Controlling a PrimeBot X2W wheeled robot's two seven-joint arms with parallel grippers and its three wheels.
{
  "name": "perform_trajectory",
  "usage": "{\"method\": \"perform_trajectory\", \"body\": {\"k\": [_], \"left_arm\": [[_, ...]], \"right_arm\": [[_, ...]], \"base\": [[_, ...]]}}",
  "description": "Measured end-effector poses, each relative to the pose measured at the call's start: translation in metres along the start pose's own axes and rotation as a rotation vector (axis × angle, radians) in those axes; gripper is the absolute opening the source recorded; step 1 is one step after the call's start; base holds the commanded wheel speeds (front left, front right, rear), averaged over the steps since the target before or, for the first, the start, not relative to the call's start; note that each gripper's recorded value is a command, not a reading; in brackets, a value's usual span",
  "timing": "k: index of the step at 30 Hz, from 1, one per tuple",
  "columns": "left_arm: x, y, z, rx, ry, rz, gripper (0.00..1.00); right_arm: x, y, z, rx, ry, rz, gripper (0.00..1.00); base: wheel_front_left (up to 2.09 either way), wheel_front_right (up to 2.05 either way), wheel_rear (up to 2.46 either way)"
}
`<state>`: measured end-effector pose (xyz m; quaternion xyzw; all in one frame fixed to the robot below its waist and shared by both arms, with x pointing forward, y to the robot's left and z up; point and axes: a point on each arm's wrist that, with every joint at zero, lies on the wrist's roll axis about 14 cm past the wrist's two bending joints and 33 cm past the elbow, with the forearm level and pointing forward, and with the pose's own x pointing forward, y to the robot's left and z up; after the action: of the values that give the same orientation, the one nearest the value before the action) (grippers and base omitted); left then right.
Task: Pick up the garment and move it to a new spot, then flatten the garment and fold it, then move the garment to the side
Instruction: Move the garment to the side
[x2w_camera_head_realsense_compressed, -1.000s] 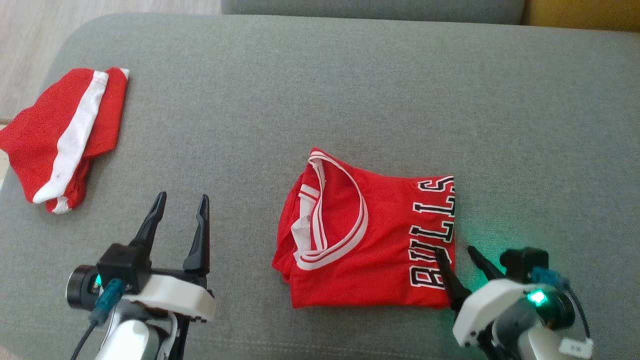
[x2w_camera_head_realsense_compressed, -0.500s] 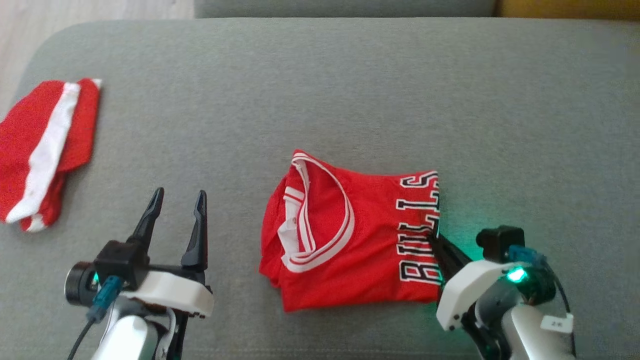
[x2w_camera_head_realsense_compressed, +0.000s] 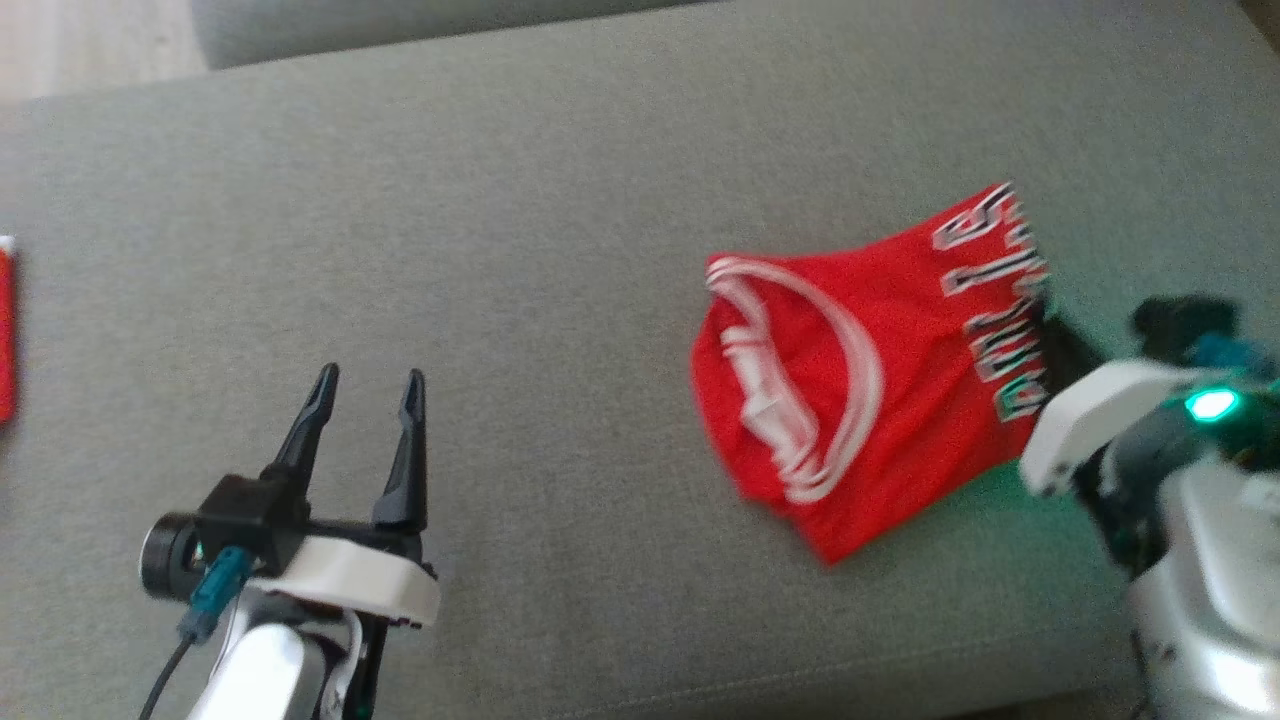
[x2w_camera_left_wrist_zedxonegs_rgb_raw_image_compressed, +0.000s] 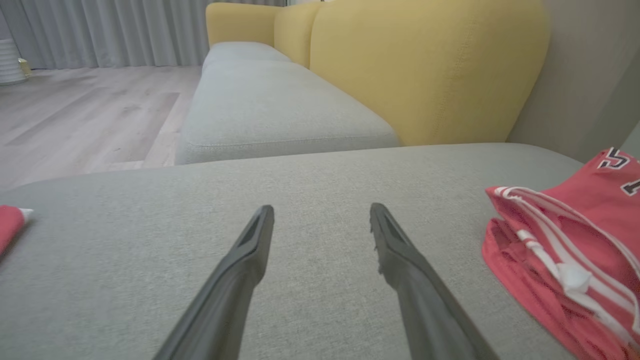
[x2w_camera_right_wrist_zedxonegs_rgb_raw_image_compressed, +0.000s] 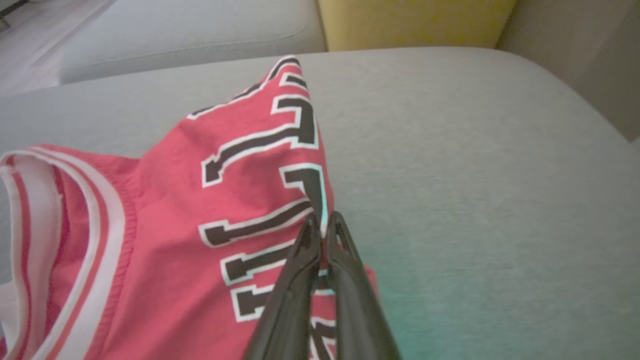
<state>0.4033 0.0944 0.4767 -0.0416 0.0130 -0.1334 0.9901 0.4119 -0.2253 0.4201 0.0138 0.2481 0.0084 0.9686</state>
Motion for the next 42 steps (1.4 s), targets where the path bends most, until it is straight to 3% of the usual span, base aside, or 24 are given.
{"method": "perform_trajectory", "body": {"k": [6, 12, 19, 25, 26, 27, 28, 29, 34, 42], "left_arm": [[0.025, -0.021, -0.007, -0.024, 0.004, -0.090, 1.00], [0.040, -0.038, -0.018, -0.037, 0.018, -0.165, 1.00], [0.057, -0.061, -0.030, -0.046, 0.029, -0.268, 1.00], [0.069, -0.057, -0.038, -0.047, 0.032, -0.269, 1.00], [0.070, -0.055, -0.040, -0.048, 0.036, -0.266, 1.00], [0.072, -0.053, -0.043, -0.048, 0.040, -0.262, 1.00], [0.072, -0.051, -0.045, -0.047, 0.046, -0.258, 1.00], [0.072, -0.050, -0.048, -0.047, 0.053, -0.258, 1.00], [0.069, -0.046, -0.048, -0.038, 0.059, -0.250, 1.00], [0.058, -0.045, -0.026, -0.017, 0.024, -0.232, 1.00]], "right_arm": [[0.012, -0.075, 0.023, 0.014, -0.011, -0.178, 0.00], [0.019, -0.120, 0.042, 0.017, -0.007, -0.290, 0.00], [0.036, -0.139, 0.035, 0.022, 0.062, -0.344, 0.00], [0.049, -0.148, 0.018, -0.019, 0.101, -0.375, 0.00], [0.051, -0.149, 0.013, -0.024, 0.111, -0.381, 0.09], [0.053, -0.150, 0.009, -0.032, 0.120, -0.387, 0.41], [0.055, -0.150, 0.005, -0.032, 0.124, -0.390, 0.81], [0.056, -0.150, 0.002, -0.028, 0.126, -0.392, 1.00], [0.060, -0.140, 0.001, -0.018, 0.084, -0.381, 1.00], [0.015, -0.146, 0.011, -0.014, -0.076, -0.435, 1.00]], "base": [[0.00, 0.00, 0.00], [0.00, 0.00, 0.00], [0.00, 0.00, 0.00], [0.00, 0.00, 0.00], [0.00, 0.00, 0.00], [0.00, 0.00, 0.00], [0.00, 0.00, 0.00], [0.00, 0.00, 0.00], [0.00, 0.00, 0.00], [0.00, 0.00, 0.00]]}}
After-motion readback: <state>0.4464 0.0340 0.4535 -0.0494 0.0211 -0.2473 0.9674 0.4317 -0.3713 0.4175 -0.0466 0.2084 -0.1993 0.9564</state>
